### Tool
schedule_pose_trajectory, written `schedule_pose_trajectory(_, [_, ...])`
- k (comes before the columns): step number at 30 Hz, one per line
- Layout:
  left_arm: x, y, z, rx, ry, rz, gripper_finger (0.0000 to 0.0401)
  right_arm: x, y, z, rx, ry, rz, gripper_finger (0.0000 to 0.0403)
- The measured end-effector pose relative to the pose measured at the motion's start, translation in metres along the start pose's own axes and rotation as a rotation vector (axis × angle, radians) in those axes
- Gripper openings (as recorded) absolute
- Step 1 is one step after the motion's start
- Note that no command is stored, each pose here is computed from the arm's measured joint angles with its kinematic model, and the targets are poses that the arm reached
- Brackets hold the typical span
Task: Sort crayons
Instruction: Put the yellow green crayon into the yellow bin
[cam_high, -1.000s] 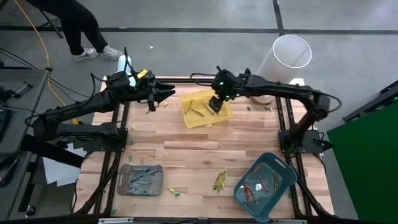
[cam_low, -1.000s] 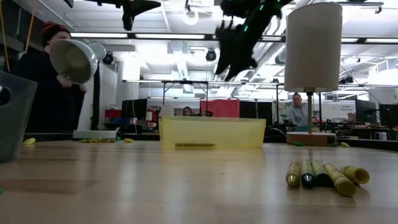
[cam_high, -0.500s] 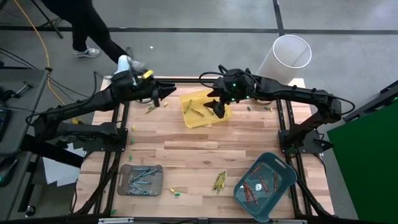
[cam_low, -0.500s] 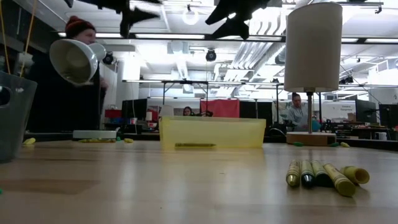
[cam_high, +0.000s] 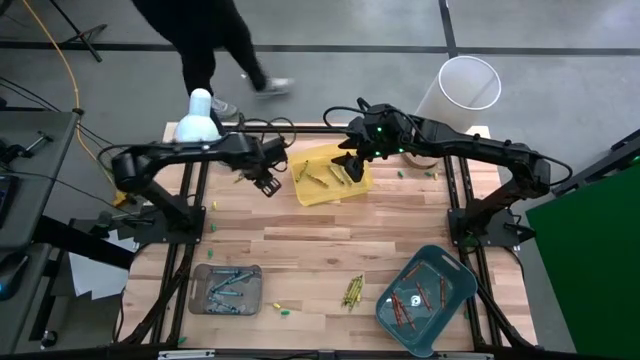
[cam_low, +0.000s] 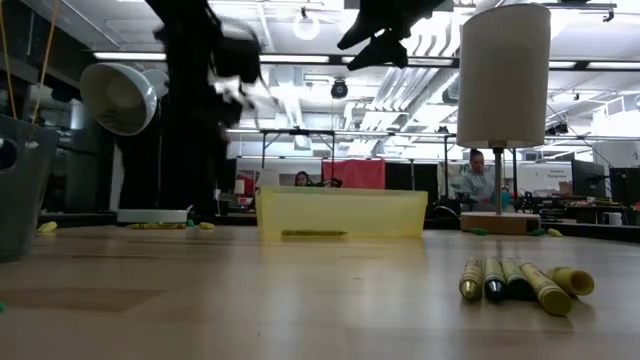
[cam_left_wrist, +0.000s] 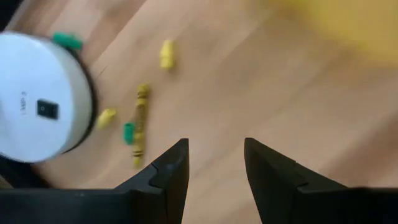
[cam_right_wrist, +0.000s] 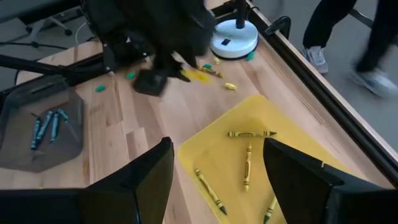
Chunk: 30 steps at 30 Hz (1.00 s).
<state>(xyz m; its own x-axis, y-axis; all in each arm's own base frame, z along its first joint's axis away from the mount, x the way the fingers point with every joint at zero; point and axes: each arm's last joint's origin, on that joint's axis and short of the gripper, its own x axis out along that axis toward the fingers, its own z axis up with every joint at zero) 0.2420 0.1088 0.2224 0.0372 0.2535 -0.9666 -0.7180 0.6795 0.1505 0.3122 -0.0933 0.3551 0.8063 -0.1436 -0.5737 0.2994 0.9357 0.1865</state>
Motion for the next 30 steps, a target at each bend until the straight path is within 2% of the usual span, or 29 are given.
schedule_pose_trajectory(7, [0.059, 0.020, 0.018, 0.037, 0.199, 0.079, 0.0140, 0.000, 0.001, 0.000, 0.023, 0.001, 0.002, 0.0240])
schedule_pose_trajectory(10, [0.073, 0.034, 0.025, 0.011, 0.209, 0.085, 0.0140, 0.000, 0.003, -0.001, 0.019, 0.009, 0.007, 0.0240])
schedule_pose_trajectory(15, [0.080, 0.050, 0.032, 0.018, 0.180, 0.094, 0.0140, 0.001, 0.009, -0.002, 0.008, 0.013, 0.022, 0.0240])
schedule_pose_trajectory(19, [0.082, 0.058, 0.034, 0.043, 0.189, 0.032, 0.0140, 0.001, 0.012, -0.003, 0.002, 0.015, 0.030, 0.0240])
schedule_pose_trajectory(23, [0.083, 0.060, 0.037, 0.080, 0.165, -0.021, 0.0140, 0.001, 0.012, -0.003, 0.003, 0.015, 0.028, 0.0240])
schedule_pose_trajectory(30, [0.094, 0.059, 0.035, 0.107, 0.217, -0.031, 0.0140, 0.001, 0.012, -0.003, 0.004, 0.015, 0.027, 0.0240])
